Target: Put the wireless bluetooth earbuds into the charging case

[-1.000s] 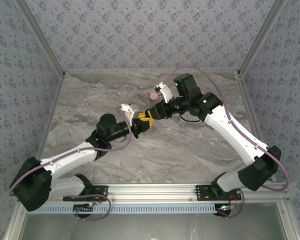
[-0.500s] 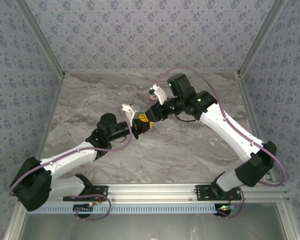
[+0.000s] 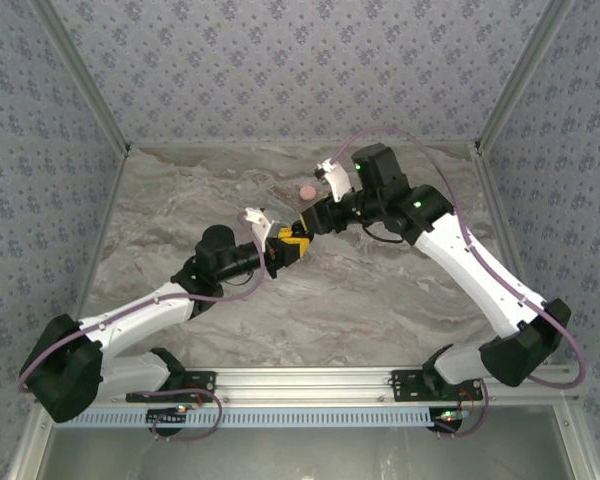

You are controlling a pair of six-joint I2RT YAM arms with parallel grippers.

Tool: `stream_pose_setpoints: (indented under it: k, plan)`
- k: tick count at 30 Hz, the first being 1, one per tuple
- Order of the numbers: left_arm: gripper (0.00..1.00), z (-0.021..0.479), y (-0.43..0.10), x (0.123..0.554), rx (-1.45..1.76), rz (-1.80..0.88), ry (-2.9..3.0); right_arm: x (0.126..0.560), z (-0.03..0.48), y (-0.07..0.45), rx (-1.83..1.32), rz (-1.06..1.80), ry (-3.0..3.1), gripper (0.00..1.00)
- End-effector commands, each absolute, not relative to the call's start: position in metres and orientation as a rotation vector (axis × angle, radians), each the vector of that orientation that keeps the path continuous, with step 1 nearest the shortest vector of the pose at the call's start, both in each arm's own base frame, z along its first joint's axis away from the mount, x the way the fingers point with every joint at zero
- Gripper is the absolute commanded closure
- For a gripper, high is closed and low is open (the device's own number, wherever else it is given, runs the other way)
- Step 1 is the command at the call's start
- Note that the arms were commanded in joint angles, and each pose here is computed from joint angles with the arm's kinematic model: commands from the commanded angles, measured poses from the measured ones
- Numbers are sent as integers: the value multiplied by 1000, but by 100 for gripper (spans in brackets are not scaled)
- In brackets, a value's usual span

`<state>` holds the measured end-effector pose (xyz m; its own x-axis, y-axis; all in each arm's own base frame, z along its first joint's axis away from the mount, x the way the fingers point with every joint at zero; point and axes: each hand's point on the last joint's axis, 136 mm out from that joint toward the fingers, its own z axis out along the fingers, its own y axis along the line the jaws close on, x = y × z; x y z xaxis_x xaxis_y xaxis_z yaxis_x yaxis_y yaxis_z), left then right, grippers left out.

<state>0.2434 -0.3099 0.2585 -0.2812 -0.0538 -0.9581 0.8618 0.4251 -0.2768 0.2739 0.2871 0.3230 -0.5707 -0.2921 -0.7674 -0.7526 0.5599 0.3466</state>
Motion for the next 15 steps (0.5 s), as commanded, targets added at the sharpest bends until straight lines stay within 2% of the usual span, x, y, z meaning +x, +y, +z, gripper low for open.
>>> stream_pose_setpoints:
  k: [1,4,10,15]
  plan:
    - [87,289,-311,239,744,-1073,1509,284,324,273,-739,895,2150,62]
    - [87,298,-311,235,759,-1084,1477,289,313,265,-699,925,2195,68]
    - [87,318,-316,220,840,-1138,1394,297,295,254,-642,1011,2256,88]
    - [87,331,-318,211,881,-1168,1341,293,286,259,-674,1110,2272,91]
